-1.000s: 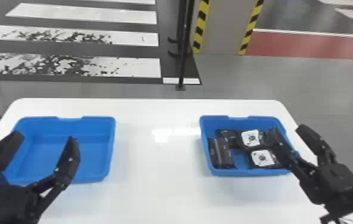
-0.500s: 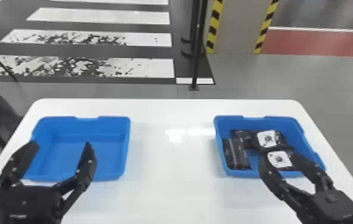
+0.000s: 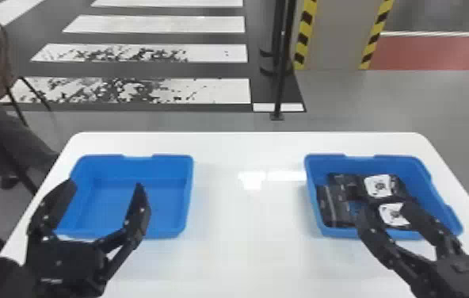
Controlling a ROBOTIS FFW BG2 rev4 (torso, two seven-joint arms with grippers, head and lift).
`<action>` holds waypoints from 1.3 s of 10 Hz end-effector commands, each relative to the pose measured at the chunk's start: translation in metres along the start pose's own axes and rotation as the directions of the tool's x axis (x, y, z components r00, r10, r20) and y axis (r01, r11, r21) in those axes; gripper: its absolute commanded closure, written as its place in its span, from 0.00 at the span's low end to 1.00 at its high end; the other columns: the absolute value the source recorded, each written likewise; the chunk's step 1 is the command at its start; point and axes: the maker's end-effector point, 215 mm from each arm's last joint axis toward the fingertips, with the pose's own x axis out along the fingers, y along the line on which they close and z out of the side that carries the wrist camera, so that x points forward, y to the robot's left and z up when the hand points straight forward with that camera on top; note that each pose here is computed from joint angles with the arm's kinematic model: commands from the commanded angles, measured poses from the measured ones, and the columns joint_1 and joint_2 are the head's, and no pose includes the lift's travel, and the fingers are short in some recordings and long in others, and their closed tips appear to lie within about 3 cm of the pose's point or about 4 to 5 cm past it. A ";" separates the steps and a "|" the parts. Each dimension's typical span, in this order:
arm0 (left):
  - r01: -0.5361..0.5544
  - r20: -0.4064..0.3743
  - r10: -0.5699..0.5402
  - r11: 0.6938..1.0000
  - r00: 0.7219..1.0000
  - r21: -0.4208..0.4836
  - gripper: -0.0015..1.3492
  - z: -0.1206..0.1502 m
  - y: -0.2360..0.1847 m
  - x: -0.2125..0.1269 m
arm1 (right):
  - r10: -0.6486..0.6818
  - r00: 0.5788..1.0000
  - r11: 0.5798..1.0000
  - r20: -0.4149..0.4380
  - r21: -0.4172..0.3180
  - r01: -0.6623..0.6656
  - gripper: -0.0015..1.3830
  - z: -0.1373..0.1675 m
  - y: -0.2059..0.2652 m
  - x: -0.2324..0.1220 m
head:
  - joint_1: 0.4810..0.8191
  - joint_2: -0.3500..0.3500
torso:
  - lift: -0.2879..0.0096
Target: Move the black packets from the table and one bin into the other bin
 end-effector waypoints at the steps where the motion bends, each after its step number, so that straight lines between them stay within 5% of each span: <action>1: 0.004 0.005 -0.004 1.000 1.000 -0.003 0.09 0.002 -0.002 0.001 | 0.000 1.000 1.000 0.000 0.000 0.000 0.22 0.000 0.000 0.001 | 0.63 0.51 | 0.60; 13: -0.001 0.017 0.001 1.000 1.000 0.018 0.09 0.005 0.001 -0.002 | -0.009 0.999 1.000 0.036 -0.004 0.009 0.22 0.014 -0.001 -0.005 | 0.63 0.50 | 0.60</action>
